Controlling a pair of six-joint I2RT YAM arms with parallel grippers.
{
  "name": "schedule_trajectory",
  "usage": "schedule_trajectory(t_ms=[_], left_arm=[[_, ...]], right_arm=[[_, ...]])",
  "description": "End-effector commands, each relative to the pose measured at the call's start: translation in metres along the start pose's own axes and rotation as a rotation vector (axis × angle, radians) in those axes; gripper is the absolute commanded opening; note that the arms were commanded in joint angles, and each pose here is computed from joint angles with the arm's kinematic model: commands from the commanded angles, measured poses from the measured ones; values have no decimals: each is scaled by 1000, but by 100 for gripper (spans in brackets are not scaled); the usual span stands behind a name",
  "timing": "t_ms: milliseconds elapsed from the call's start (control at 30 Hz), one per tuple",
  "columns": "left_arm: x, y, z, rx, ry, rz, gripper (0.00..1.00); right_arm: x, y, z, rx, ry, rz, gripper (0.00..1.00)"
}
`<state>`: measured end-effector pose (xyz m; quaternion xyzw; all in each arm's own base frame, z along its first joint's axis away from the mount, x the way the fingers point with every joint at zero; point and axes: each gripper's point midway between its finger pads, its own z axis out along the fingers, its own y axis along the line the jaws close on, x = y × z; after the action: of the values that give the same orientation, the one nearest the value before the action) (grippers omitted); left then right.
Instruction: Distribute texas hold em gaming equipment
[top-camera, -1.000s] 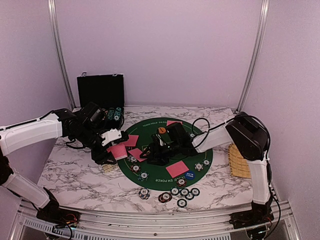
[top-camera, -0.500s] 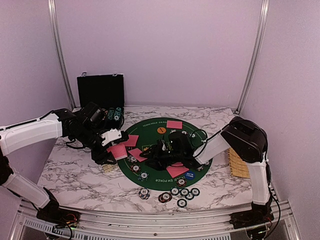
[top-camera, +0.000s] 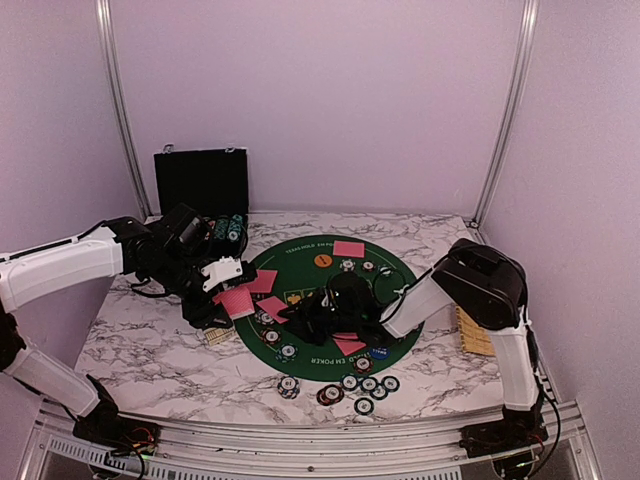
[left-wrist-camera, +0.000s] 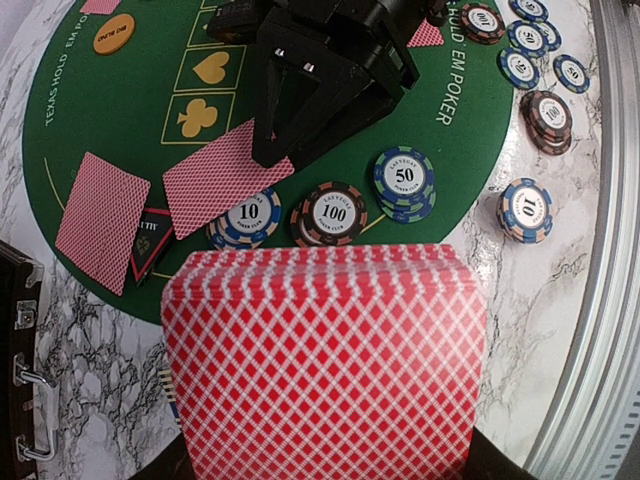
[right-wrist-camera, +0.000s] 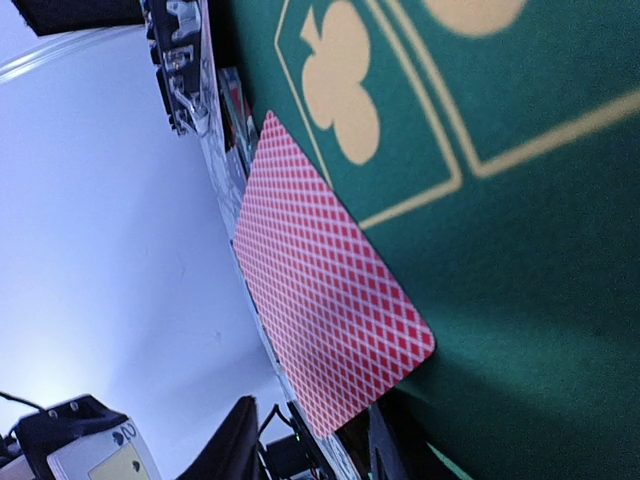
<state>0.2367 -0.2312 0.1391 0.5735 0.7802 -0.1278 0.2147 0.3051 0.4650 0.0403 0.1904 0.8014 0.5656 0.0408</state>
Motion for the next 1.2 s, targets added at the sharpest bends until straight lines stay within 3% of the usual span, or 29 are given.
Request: schedule_trajectory(t_ms=[0,233,567,700,967,1167], left_arm=[[2,-5,-6,7,-12,12,0],[2,-6,-6,9,-12,11,0],[0,-5,-6,9,-15,6,0],[1,-5,-7,6,-14,7,0],[1,-5,-7,7,-14,9,0],[0,-4,-9,0,-17,15,0]], right_arm=[[-15,-30,3,73,-91,55,32],[-15,-24,1,28,-101,58,18],[-16,-17,4,-17,-101,68,13],[-17,-13,3,-40,-105,60,0],[-10,1,-16,-89,-105,33,0],[14,7,-37,-123,-11,-15,0]])
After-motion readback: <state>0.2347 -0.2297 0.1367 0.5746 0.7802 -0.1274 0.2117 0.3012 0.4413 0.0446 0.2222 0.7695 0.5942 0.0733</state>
